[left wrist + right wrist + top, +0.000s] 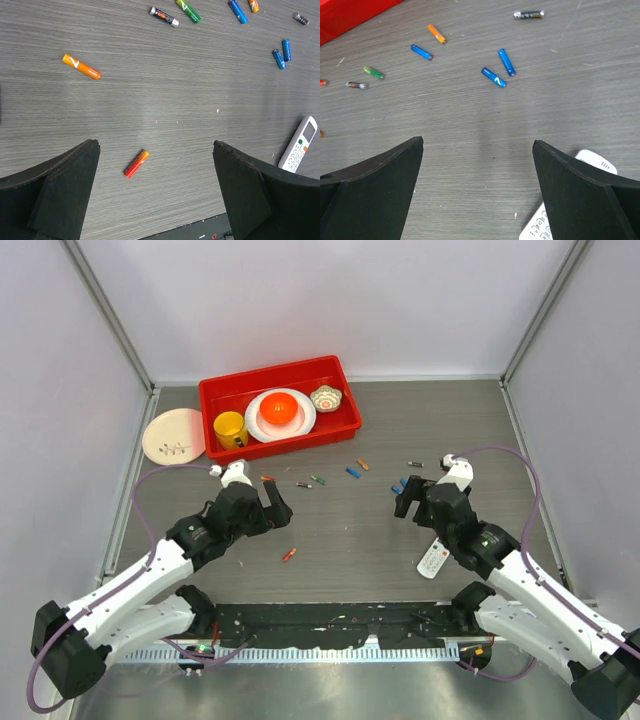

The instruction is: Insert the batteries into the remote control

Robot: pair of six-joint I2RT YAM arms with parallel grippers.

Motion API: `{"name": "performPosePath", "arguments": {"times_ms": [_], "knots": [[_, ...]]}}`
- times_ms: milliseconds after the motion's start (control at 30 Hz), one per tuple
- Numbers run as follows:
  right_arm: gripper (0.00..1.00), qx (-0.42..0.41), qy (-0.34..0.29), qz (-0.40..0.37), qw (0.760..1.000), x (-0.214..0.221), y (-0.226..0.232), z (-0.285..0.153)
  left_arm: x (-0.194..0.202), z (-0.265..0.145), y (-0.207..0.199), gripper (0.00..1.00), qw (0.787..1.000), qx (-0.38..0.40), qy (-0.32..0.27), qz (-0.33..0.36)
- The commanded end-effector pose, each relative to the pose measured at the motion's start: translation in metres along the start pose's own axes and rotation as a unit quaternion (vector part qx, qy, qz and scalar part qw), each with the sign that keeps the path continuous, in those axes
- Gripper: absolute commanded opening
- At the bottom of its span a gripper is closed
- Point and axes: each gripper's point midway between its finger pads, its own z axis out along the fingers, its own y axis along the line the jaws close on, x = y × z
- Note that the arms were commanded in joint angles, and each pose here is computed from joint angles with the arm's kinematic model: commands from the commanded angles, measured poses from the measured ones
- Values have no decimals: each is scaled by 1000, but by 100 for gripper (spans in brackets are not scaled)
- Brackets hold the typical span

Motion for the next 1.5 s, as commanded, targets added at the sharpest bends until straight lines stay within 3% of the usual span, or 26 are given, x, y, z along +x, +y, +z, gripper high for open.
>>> {"name": "performPosePath", "arguments": {"times_ms": [0,400,667,1000,1233,1467], "knots": [[96,90,-32,45,994,-12,-27,1,-15,-6,-22,100,998,52,-28,-3],[96,228,-20,98,969,0,-72,-7,7,0,-39,100,990,140,-16,-27],[96,284,73,171,941,60,-97,-10,15,5,-54,100,977,203,-15,-58],[96,318,122,163,926,98,-111,-11,28,7,-57,100,973,222,7,-55],[95,306,143,154,929,112,-108,-2,33,8,-52,99,974,218,9,-60],[81,296,158,141,931,118,-104,4,34,10,-49,98,975,211,11,-66]]}}
